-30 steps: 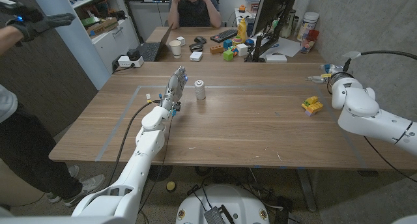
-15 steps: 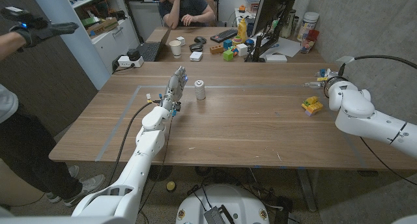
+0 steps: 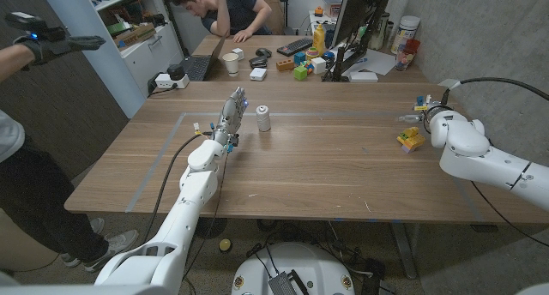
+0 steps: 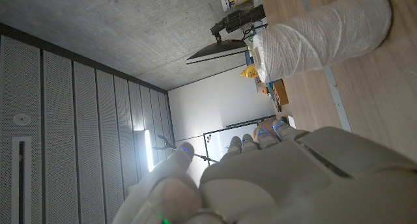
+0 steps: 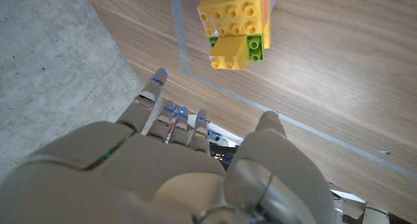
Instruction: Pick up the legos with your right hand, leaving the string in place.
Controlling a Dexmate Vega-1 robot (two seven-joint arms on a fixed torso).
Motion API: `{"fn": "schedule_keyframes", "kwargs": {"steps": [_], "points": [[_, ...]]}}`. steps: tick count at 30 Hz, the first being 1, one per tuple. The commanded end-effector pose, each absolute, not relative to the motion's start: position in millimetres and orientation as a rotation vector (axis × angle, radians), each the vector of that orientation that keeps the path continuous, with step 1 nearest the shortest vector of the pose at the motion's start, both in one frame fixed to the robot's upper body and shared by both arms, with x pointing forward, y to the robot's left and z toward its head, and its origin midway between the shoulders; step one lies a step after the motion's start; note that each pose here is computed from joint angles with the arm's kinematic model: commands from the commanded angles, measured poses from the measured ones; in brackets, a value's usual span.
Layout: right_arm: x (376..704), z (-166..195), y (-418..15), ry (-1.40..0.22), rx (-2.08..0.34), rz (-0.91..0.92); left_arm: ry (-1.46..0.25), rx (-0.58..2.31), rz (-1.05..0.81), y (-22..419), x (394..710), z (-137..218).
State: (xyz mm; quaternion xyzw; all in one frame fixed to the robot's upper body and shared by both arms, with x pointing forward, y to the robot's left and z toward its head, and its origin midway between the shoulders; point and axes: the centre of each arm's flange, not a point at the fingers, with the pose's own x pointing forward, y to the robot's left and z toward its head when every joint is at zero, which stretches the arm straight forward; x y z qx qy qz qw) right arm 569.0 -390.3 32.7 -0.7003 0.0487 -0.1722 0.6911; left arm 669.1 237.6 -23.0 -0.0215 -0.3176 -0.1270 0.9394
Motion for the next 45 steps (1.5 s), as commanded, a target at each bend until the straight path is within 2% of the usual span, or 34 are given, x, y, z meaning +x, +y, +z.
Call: {"fn": "schedule_keyframes", "kwargs": {"steps": [1,26,45], "points": [[573,28,-387,0.157,-1.589,-0.322,-0.651,-0.043,-0.258,238,669,-23],[577,17,-376,0.290,-1.658,-0.244,-0.656,-0.050,-0.270,237,667,-25],[598,23,-362,0.378,-1.727,-0.207,-0.652,-0.047,-0.265,239,674,-21]]}}
